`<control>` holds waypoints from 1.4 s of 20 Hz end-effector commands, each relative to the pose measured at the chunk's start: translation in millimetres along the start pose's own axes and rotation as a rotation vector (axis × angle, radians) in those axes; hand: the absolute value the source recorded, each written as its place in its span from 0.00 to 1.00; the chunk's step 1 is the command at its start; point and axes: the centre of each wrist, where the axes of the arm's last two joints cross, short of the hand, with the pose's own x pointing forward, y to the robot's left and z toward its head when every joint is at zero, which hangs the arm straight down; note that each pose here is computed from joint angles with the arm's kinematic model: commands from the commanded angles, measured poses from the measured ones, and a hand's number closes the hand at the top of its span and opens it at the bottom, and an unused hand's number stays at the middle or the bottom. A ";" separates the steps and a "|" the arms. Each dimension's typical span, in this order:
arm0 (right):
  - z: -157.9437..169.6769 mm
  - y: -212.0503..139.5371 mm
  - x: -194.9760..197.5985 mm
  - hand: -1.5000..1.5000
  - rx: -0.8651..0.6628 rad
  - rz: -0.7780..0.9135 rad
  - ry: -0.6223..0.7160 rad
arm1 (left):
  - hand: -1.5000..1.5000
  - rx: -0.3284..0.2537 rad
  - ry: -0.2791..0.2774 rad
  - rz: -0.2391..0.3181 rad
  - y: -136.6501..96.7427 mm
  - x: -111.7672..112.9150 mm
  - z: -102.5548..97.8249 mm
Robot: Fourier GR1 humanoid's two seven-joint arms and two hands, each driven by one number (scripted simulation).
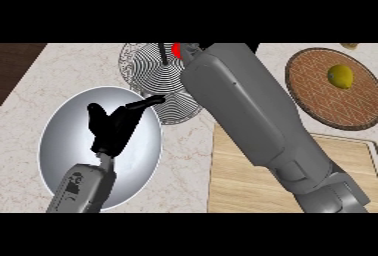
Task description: Pick the can from the tray and place it in the tiered basket
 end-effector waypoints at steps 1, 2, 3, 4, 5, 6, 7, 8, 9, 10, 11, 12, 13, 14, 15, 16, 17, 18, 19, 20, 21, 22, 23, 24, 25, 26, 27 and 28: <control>-3.5 15.5 -4.0 0.00 -0.059 -0.089 -0.010 | 0.50 -0.013 0.012 -0.016 -8.5 -2.2 2.8; -2.6 14.6 10.6 0.00 -0.057 -0.083 -0.042 | 0.50 -0.017 0.010 -0.004 4.9 -4.4 0.6; -1.5 18.3 5.2 0.00 -0.078 -0.107 -0.068 | 0.50 -0.001 0.007 -0.013 2.5 -8.8 0.2; -3.1 17.2 8.9 0.00 -0.121 -0.134 -0.089 | 0.50 -0.007 0.007 -0.008 -8.0 -4.8 -1.3; -3.1 17.4 17.4 0.00 -0.145 -0.133 -0.109 | 0.50 -0.012 0.000 -0.005 -3.1 -8.7 1.6; -5.4 16.8 22.4 0.00 -0.179 -0.149 -0.093 | 0.50 -0.001 0.017 0.005 -7.3 -6.2 0.2; -5.9 17.1 27.1 0.00 -0.183 -0.139 -0.116 | 0.50 0.019 0.028 0.011 -0.5 -10.6 -0.8; -4.8 27.2 10.3 0.00 -0.228 -0.136 -0.101 | 0.50 0.014 0.037 0.005 9.5 -9.6 1.7; -6.2 22.4 24.5 0.00 -0.254 -0.166 -0.097 | 0.50 0.027 0.035 0.000 5.5 -14.8 5.1; -8.2 19.0 30.3 0.00 -0.280 -0.212 -0.070 | 0.50 0.030 0.012 0.015 6.0 -3.4 3.1; -11.3 21.8 20.0 0.00 -0.300 -0.244 -0.017 | 0.50 0.033 0.032 0.011 3.8 -10.8 5.3; -12.7 17.6 24.6 0.00 -0.308 -0.297 0.021 | 0.50 0.054 0.040 0.001 11.6 -18.8 8.9; -12.0 16.0 31.0 0.00 -0.312 -0.301 0.026 | 0.50 0.047 0.040 0.015 13.1 -15.4 8.1; -19.0 23.0 8.7 0.00 -0.348 -0.282 0.072 | 0.50 0.073 0.034 0.013 21.5 -13.6 14.4; -11.2 24.2 16.1 0.00 -0.325 -0.287 0.075 | 0.50 0.094 0.053 0.025 19.7 -15.7 13.5; -14.4 26.8 1.9 0.00 -0.330 -0.268 0.101 | 0.50 0.098 0.049 0.026 23.4 -20.7 22.9; -8.7 25.2 4.8 0.00 -0.288 -0.255 0.119 | 0.50 0.140 0.070 0.019 35.5 -33.7 34.3; -1.7 27.5 2.0 0.00 -0.271 -0.244 0.105 | 0.50 0.151 0.065 0.029 30.7 -16.0 15.7; -1.7 19.0 15.0 0.00 -0.259 -0.251 0.107 | 0.50 0.156 0.075 0.032 33.2 -32.7 30.8; 1.2 20.0 2.7 0.00 -0.253 -0.243 0.104 | 0.50 0.171 0.077 0.042 35.2 -28.4 24.8; 4.4 12.2 -10.0 0.00 -0.222 -0.240 0.090 | 0.50 0.166 0.066 0.048 34.8 -27.9 40.5; 12.3 9.7 -12.6 0.00 -0.176 -0.228 0.094 | 0.50 0.197 0.051 0.048 55.2 -22.8 40.8; 10.8 -6.7 -13.7 0.00 -0.166 -0.220 0.061 | 0.50 0.193 0.057 0.052 37.9 -30.7 40.2; 24.6 -1.1 -15.3 0.00 -0.130 -0.219 0.074 | 0.50 0.208 0.064 0.052 46.7 -38.5 44.8; 32.1 -4.6 -17.0 0.00 -0.077 -0.209 0.064 | 0.50 0.216 0.082 0.058 47.5 -42.9 48.0; 46.7 2.3 -23.3 0.00 -0.059 -0.214 0.062 | 0.50 0.234 0.090 0.054 58.8 -43.4 50.7; 41.1 -19.7 -18.0 0.00 -0.050 -0.206 0.060 | 0.50 0.227 0.079 0.063 49.1 -33.3 45.2; 50.4 -17.6 -25.0 0.00 -0.014 -0.185 0.059 | 0.50 0.244 0.102 0.051 56.4 -40.2 45.8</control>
